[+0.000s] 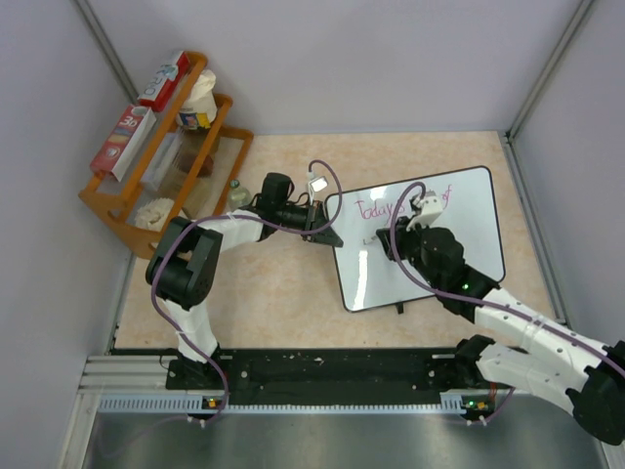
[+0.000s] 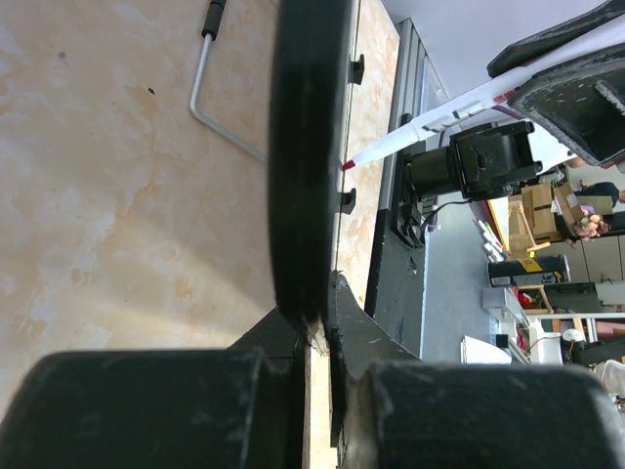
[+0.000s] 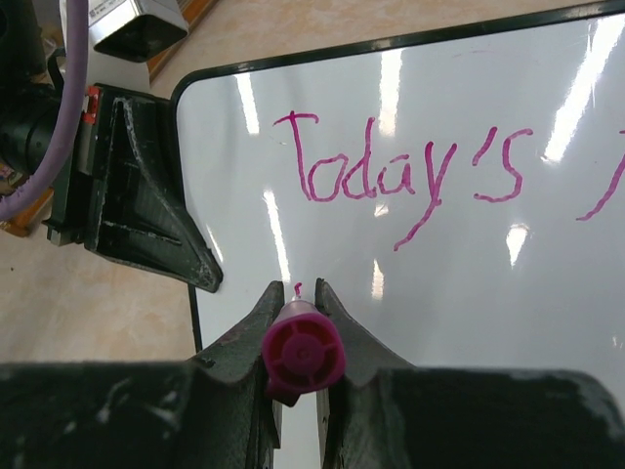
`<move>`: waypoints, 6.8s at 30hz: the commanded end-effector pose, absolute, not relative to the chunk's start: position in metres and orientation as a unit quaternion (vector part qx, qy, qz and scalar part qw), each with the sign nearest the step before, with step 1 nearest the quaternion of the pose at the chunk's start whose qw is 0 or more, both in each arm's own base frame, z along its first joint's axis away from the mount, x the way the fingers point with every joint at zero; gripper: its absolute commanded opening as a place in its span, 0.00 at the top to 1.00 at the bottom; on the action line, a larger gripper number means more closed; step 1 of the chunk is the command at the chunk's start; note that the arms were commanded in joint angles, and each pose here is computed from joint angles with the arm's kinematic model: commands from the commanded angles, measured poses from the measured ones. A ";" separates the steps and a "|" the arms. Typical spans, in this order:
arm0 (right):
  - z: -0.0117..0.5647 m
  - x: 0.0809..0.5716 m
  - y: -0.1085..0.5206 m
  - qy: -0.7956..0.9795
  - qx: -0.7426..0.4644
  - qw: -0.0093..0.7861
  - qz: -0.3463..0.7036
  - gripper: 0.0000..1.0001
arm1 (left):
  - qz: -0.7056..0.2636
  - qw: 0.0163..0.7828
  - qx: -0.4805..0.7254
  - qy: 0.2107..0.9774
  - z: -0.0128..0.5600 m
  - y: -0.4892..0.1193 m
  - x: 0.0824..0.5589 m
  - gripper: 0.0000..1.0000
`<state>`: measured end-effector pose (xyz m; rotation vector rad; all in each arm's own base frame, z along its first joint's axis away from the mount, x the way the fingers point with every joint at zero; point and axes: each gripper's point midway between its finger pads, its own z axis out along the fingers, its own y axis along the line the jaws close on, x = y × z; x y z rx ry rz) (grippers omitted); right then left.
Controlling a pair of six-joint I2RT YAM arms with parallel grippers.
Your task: Write a sentence on the whiteboard
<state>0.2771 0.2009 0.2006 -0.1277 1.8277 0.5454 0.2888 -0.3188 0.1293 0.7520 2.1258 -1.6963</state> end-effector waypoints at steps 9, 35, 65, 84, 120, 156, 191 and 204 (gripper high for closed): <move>0.177 0.261 0.198 0.801 -0.068 0.548 0.230 1.00 | -0.590 0.149 0.297 0.736 0.120 -0.319 0.268 1.00; 0.175 0.255 0.192 0.804 -0.068 0.545 0.226 1.00 | -0.590 0.149 0.297 0.736 0.120 -0.319 0.268 1.00; 0.239 0.273 0.193 0.765 -0.040 0.599 0.235 1.00 | -0.591 0.147 0.297 0.735 0.120 -0.319 0.267 1.00; 0.193 0.268 0.188 0.796 -0.041 0.566 0.211 1.00 | -0.590 0.148 0.298 0.736 0.120 -0.318 0.267 1.00; 0.213 0.255 0.186 0.780 -0.049 0.576 0.240 1.00 | -0.590 0.147 0.298 0.736 0.119 -0.318 0.267 1.00; 0.203 0.285 0.189 0.790 -0.034 0.582 0.190 1.00 | -0.590 0.147 0.298 0.736 0.119 -0.318 0.267 1.00; 0.195 0.272 0.172 0.791 -0.003 0.581 0.191 1.00 | -0.590 0.147 0.297 0.737 0.119 -0.318 0.267 1.00; 0.179 0.265 0.179 0.803 -0.028 0.560 0.202 1.00 | -0.590 0.147 0.297 0.736 0.119 -0.318 0.267 1.00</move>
